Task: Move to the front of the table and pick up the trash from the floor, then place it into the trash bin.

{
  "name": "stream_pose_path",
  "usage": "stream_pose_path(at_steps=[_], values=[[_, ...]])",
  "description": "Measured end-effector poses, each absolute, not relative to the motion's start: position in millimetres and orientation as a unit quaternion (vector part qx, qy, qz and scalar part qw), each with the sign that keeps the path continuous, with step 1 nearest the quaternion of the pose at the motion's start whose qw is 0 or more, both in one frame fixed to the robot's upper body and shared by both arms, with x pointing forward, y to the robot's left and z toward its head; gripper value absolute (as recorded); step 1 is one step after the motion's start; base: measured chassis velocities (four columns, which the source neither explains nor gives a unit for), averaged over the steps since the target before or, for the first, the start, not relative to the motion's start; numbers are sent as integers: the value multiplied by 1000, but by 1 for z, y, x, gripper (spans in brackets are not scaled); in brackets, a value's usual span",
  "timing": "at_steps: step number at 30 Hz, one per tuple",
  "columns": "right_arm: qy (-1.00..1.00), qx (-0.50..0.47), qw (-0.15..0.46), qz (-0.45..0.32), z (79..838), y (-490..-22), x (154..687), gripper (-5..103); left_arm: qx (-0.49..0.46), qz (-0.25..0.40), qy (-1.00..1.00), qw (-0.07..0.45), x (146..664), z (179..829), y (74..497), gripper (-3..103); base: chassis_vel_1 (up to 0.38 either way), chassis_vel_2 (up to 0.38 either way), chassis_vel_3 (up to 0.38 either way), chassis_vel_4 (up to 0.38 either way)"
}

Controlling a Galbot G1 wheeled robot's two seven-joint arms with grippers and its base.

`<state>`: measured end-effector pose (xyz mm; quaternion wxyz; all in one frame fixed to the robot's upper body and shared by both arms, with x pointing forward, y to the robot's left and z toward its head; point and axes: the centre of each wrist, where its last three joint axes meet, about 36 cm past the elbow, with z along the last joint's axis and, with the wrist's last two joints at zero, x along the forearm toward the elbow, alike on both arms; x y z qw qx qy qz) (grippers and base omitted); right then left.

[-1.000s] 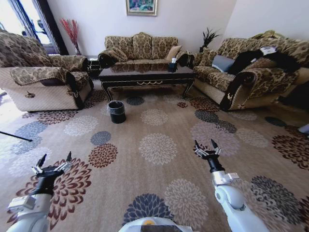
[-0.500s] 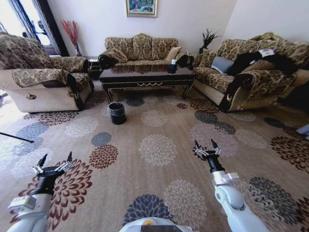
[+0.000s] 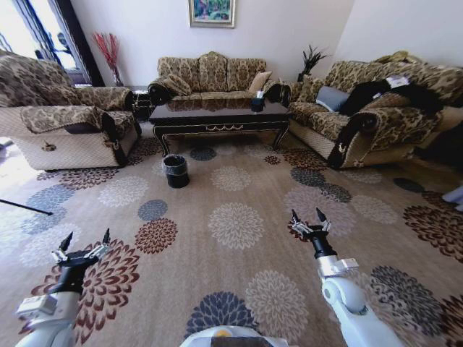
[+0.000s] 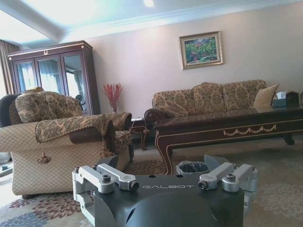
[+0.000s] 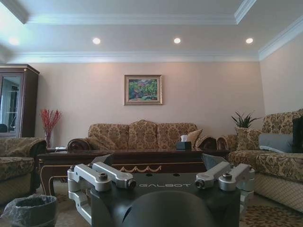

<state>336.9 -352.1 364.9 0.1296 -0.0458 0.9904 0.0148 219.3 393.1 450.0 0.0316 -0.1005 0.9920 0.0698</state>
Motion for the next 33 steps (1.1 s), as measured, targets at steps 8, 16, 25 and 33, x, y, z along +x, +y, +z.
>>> stream_pose_path(at_steps=[8,16,25,33], values=[[990,-46,130,15,365,-352,337,100,-80,58,994,35,235,435,388,100,0,0,0,0],[990,-46,130,15,365,-352,337,100,-58,34,997,42,264,423,376,100,0,0,0,0],[990,-46,130,15,365,-352,337,100,-35,28,997,60,293,427,375,100,0,0,0,0],[990,-46,130,15,365,-352,337,100,-25,31,997,62,300,434,370,100,0,0,0,0]])
